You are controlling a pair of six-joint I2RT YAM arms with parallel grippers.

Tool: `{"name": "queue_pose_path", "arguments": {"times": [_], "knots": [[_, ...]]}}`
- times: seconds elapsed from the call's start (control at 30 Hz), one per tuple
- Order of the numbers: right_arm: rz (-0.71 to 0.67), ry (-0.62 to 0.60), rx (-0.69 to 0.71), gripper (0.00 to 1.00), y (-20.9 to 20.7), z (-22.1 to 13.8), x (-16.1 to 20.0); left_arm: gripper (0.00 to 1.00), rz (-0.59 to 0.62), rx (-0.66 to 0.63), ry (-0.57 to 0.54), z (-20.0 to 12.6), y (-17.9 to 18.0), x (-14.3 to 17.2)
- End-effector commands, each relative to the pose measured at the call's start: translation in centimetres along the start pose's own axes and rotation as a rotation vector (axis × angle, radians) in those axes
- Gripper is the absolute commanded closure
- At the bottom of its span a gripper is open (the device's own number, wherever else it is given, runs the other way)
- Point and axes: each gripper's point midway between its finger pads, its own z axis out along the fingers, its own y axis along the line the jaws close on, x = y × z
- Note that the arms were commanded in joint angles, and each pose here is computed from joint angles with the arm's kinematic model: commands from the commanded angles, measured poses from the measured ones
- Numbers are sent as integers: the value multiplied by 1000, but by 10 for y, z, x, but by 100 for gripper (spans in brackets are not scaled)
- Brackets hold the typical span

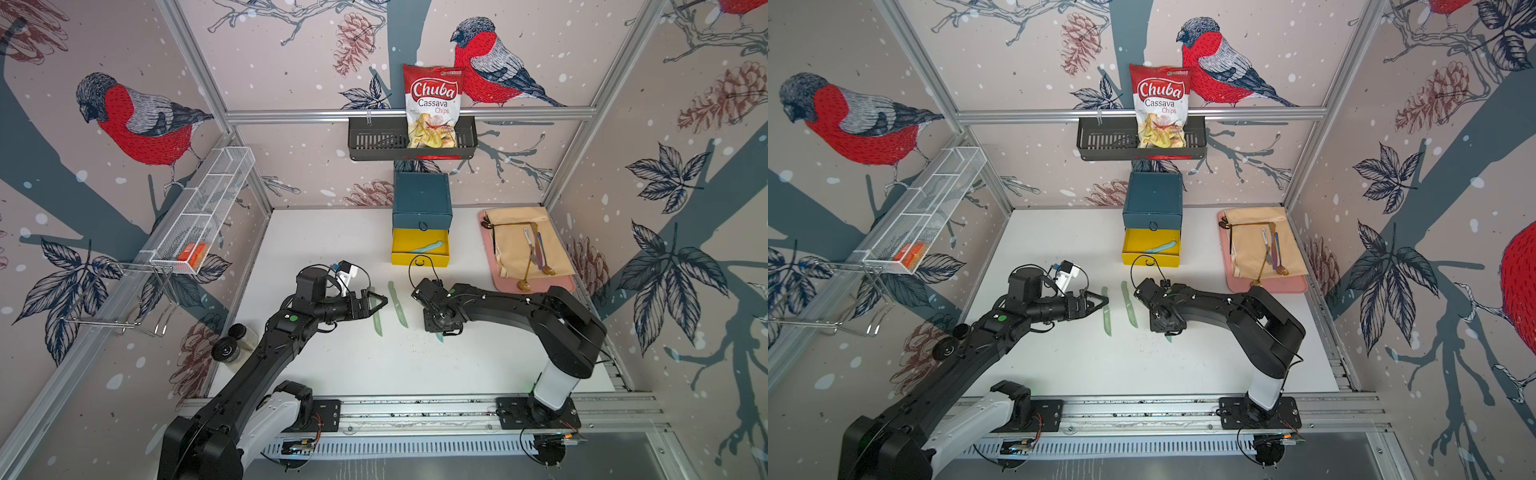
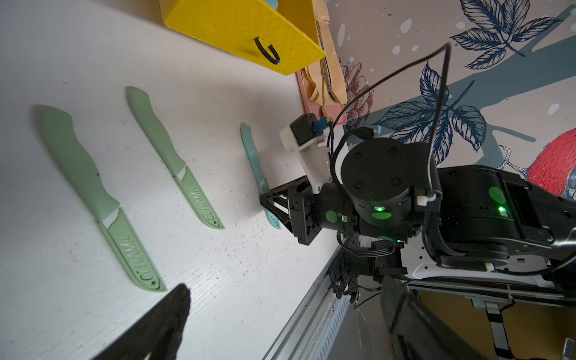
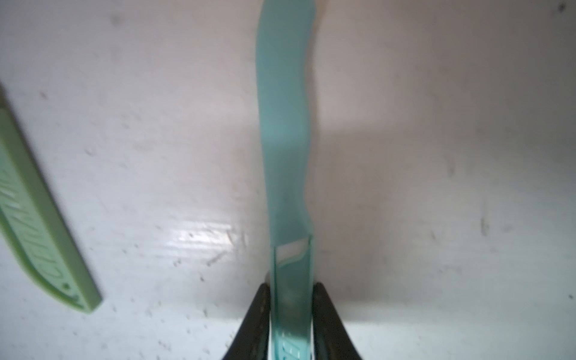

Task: Place the fruit knives into the drawer by color
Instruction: Adjust the fruit knife at the center of the board, then pick up the fruit knife from the center of the board.

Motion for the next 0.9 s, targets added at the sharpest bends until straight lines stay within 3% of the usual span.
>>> {"name": "queue_pose_path", "arguments": {"times": [0.0, 0.13, 0.2, 0.43, 0.87], "knots": [[9, 106, 50, 74, -20, -1, 32, 3, 21, 46, 17, 5, -9, 4], [10, 83, 37, 52, -21, -13, 30, 3, 40, 51, 79, 19, -13, 23], [8, 53, 23, 45, -18, -22, 20, 3, 49, 55, 106, 26, -15, 31], [19, 6, -7, 46, -10, -35, -13, 3, 46, 56, 134, 42, -7, 43], [16, 33, 0, 52, -1, -6, -44, 3, 89, 24, 209, 60, -1, 47]]}}
